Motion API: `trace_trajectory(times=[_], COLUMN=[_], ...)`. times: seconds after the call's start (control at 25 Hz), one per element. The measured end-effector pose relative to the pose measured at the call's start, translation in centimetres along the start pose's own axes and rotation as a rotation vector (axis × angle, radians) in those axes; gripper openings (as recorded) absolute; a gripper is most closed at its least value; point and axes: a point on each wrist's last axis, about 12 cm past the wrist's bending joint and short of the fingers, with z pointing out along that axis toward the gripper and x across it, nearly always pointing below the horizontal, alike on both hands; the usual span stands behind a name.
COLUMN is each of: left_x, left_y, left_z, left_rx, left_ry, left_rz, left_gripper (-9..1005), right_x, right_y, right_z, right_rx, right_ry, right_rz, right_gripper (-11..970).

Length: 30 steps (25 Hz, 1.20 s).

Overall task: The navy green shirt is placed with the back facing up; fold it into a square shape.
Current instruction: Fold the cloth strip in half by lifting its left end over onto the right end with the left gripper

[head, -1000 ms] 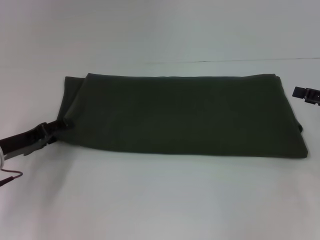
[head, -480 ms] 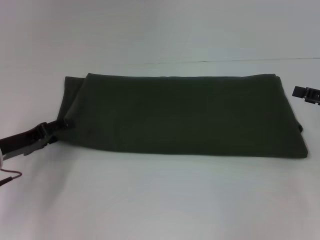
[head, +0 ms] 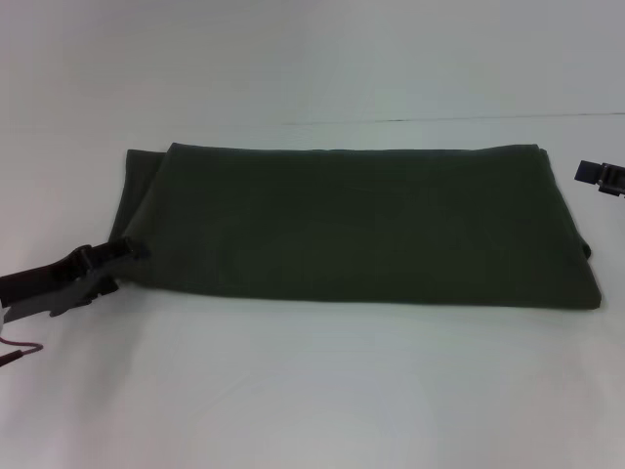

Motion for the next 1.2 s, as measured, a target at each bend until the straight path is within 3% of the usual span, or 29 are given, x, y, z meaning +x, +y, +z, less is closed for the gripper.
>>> trace_trajectory(times=[0.6,1.2], left_x=[-0.2,-0.5], left_y=[-0.11,0.14], left_z=[0.07,0.35], left_rx=[-0.009,-0.049], left_ry=[0.014,-0.004], left_rz=[-0.084,-0.085], left_gripper=[874,875], right_x=[-0.17,-0.45], right_y=[-0.06,0.06], right_z=[-0.19,-0.03], right_rx=[-0.002,-0.004], right_ry=[-0.014,-0.023], right_rz=[0.006,0.004], right_gripper=[727,727])
